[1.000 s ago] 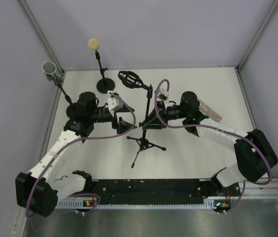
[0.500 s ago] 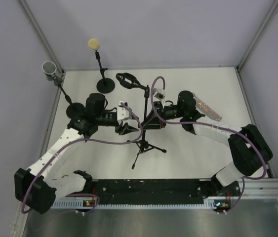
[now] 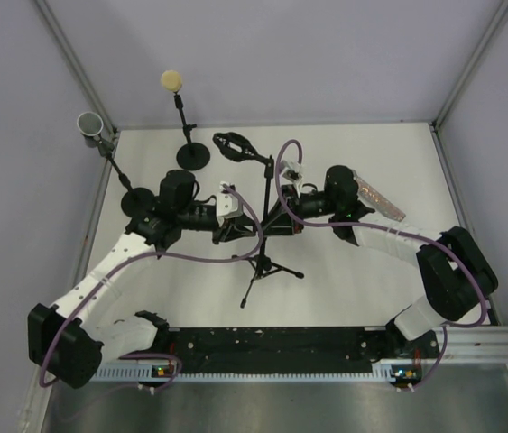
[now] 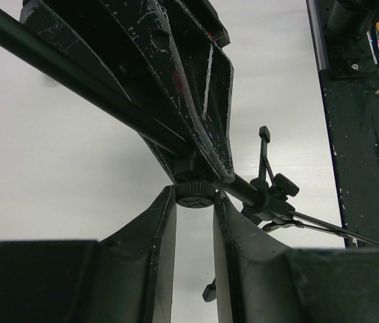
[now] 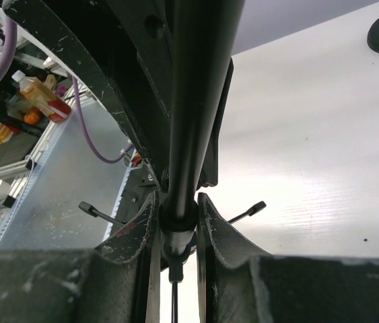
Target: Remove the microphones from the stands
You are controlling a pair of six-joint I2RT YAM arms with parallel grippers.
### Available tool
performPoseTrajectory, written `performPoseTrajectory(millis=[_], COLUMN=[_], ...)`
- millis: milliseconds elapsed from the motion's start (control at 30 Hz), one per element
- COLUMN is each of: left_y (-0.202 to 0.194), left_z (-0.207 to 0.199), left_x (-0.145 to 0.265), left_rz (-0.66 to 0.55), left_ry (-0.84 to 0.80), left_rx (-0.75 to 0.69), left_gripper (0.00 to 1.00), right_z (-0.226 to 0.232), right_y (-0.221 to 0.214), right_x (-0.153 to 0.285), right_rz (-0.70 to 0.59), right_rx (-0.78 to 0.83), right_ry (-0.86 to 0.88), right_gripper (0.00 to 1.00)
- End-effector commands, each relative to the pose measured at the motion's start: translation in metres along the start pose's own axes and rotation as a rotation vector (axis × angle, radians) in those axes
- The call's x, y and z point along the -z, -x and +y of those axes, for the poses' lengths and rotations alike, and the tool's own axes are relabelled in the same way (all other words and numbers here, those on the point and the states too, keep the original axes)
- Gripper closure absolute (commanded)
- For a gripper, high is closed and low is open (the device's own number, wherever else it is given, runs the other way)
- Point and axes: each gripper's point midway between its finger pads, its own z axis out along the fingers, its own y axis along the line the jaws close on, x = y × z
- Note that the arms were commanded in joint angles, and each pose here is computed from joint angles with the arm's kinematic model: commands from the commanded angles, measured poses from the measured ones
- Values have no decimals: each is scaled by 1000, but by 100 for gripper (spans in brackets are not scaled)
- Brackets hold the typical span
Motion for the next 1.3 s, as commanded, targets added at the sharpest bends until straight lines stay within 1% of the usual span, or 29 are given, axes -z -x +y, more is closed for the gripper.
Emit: performPoseTrajectory(millis=[0, 100, 133, 333, 433, 500, 533, 633, 767, 867, 900, 933, 1000, 1033, 1067, 1100, 1133, 1167, 1267], left_y=[16, 12, 12, 17, 20, 21, 23, 24, 28, 32, 32, 32, 31, 29, 27, 24, 22, 20, 17], left_z=[1, -1, -3, -10, -8, 1, 4, 10, 7, 6, 5, 5, 7, 6, 7, 7, 7, 9, 20], left_x=[-4, -6, -7, -13, -10, -6, -4, -1, 1, 5, 5, 5, 7, 7, 9, 9, 10, 13, 23], left_rz=[-58, -64, -74, -192, -237, -269, -285, -294, -300, -306, -303, -302, -298, -291, -286, -280, -273, -271, -275], left_ry=[-20, -27, -35, -117, -153, -139, -133, -116, -117, -101, -96, -88, -64, -59, -47, -38, -27, -7, 67], left_rx=[-14, 27, 64, 300, 461, 527, 536, 598, 595, 551, 541, 519, 487, 472, 461, 447, 441, 427, 389], left_gripper=[80, 94, 99, 100, 100, 100, 100, 100, 89, 86, 83, 78, 71, 66, 56, 49, 46, 40, 29], right_z=[4, 4, 6, 6, 7, 8, 8, 7, 4, 1, 0, 0, 1, 1, 0, -1, -4, -8, -21], right_y=[30, 28, 28, 26, 28, 28, 28, 27, 29, 33, 35, 39, 42, 43, 44, 44, 44, 45, 48], right_x=[-1, 0, 0, 10, 16, 20, 21, 23, 24, 24, 24, 25, 26, 26, 27, 28, 29, 31, 36], right_rz=[-37, -32, -31, -30, -39, -44, -47, -55, -61, -73, -85, -96, -104, -105, -106, -108, -109, -110, -110], right_rx=[140, 175, 197, 402, 479, 529, 545, 564, 560, 540, 515, 501, 484, 482, 480, 483, 482, 487, 508], right_ry=[18, 14, 14, -48, -73, -84, -87, -98, -119, -139, -147, -151, -153, -154, -162, -168, -182, -205, -276], right_gripper=[100, 100, 100, 100, 100, 100, 100, 100, 100, 100, 100, 100, 100, 100, 100, 100, 100, 100, 100])
